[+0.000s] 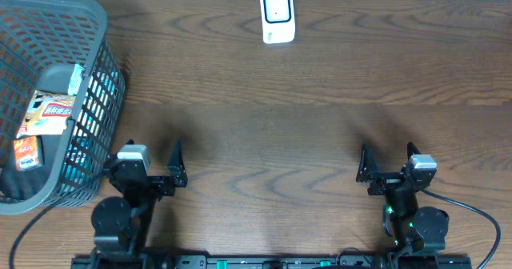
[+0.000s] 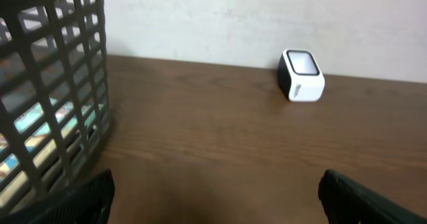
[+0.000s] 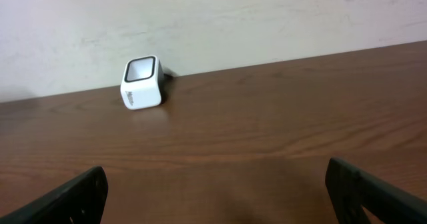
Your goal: Scan the item barcode
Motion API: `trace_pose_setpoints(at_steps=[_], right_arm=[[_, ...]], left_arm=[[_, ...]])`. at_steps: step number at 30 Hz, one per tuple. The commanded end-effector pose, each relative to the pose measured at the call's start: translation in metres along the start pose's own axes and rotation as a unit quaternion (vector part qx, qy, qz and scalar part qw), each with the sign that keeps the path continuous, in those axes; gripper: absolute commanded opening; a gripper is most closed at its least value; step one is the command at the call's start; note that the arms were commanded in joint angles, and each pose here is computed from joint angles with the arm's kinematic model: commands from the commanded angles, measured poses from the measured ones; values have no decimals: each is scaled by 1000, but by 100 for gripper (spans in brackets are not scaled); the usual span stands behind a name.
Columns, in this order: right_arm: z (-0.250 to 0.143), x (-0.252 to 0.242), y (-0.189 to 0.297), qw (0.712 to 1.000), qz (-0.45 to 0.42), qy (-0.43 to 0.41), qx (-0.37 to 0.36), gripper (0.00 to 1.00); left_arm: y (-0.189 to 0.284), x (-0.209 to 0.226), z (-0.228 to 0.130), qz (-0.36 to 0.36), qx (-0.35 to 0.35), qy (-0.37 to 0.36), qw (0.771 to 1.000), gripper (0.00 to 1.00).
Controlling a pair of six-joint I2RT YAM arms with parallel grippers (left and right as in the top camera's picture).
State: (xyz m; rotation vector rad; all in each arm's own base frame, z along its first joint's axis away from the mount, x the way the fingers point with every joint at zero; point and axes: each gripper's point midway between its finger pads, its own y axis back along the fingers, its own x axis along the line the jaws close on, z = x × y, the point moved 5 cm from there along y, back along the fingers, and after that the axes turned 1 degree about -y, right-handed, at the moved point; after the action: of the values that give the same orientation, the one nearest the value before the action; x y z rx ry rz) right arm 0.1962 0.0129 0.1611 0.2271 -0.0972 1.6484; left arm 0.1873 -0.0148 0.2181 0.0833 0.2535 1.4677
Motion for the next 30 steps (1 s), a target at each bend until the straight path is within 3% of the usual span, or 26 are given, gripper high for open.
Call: trace_pose_setpoints(at_steps=[1,6,9,24,30], right_arm=[[0,0,0,1000,-2,6,-1,99],[0,0,0,1000,-2,6,-1,99],[0,0,0,1000,-2,6,-1,99],[0,0,0,1000,-2,6,-1,99],[0,0,0,1000,-2,6,-1,99]], left_arm=[[7,-6,27,-8,8,5,1000,98],[17,-10,54,-8,29,6,1000,98],[22,-20,67,-42,26,-5,999,98],[24,-36,67,-110,35,10,993,98],[21,-39,90,-112,36,27,993,98]])
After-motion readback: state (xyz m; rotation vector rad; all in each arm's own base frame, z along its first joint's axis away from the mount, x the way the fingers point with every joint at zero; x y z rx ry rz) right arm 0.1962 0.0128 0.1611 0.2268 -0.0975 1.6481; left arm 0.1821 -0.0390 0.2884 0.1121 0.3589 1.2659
